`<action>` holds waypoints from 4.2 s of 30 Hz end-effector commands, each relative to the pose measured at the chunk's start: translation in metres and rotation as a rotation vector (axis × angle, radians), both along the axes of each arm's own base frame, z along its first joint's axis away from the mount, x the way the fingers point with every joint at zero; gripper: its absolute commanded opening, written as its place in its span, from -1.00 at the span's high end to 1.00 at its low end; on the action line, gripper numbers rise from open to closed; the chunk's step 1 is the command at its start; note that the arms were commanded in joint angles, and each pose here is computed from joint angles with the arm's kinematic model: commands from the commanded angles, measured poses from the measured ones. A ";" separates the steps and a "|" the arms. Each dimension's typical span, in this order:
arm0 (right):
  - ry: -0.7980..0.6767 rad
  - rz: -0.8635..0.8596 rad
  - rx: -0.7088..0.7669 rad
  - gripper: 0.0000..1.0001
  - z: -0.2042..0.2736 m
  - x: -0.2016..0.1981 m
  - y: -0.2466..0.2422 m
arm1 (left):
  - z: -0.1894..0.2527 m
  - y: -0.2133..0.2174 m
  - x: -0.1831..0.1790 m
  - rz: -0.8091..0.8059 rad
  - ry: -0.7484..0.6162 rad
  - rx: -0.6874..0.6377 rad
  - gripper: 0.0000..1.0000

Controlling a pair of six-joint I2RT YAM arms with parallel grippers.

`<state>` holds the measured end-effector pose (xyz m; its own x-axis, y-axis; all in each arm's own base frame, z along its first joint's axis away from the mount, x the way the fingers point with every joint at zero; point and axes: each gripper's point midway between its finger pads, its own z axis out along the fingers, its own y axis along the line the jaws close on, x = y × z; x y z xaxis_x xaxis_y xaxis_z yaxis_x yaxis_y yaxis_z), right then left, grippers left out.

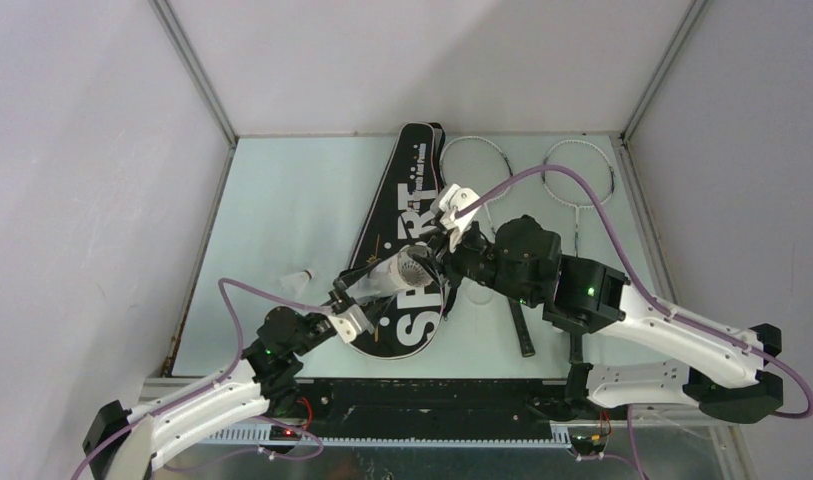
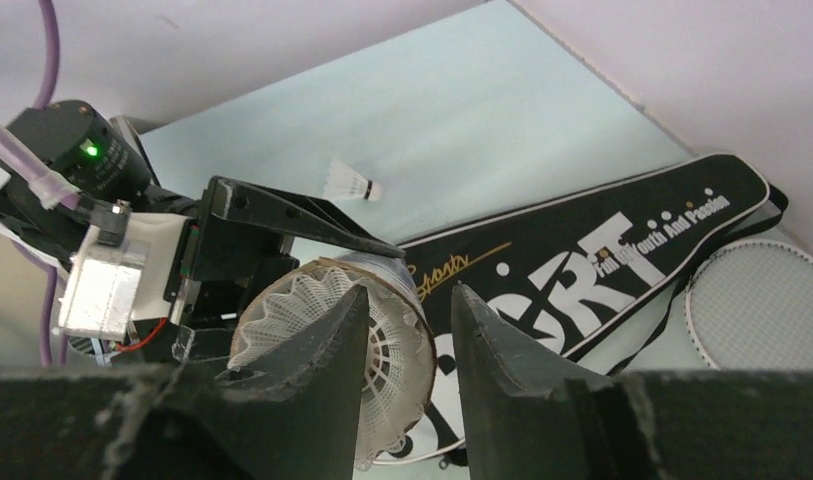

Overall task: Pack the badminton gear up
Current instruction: Place the shuttlecock at the shuttle tube, then pick up the shuttlecock at the center of the board.

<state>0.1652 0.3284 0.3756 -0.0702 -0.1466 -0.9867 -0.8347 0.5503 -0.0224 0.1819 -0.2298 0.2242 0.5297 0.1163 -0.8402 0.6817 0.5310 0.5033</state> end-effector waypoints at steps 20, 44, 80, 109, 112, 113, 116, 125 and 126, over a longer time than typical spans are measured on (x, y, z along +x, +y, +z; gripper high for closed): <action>-0.045 0.049 0.023 -0.98 0.022 -0.018 -0.031 | -0.015 -0.004 -0.004 -0.028 0.037 0.046 -0.03; 0.083 -0.142 -0.237 -0.99 -0.059 0.030 -0.030 | -0.015 -0.005 -0.007 -0.046 0.034 0.051 -0.03; -0.054 0.034 0.108 -0.99 0.036 -0.014 -0.093 | -0.016 -0.004 -0.006 -0.038 0.035 0.048 -0.03; 1.121 -1.525 -0.328 -0.80 -0.295 0.056 -0.322 | -0.012 -0.002 -0.013 -0.060 0.025 0.036 -0.03; 1.102 -1.641 -0.258 -0.80 -0.303 0.062 -0.331 | -0.014 -0.003 -0.013 -0.064 0.029 0.041 -0.03; 1.097 -1.651 -0.234 -0.80 -0.306 0.065 -0.330 | -0.014 -0.003 -0.013 -0.065 0.032 0.041 -0.03; 1.088 -1.690 -0.124 -0.76 -0.306 0.076 -0.330 | -0.014 -0.004 -0.013 -0.067 0.032 0.040 -0.03; 1.091 -1.739 -0.139 -0.61 -0.315 0.075 -0.340 | -0.014 -0.004 -0.014 -0.071 0.032 0.043 -0.03; 1.097 -1.742 -0.152 -0.59 -0.317 0.074 -0.340 | -0.015 -0.005 -0.013 -0.071 0.034 0.047 -0.03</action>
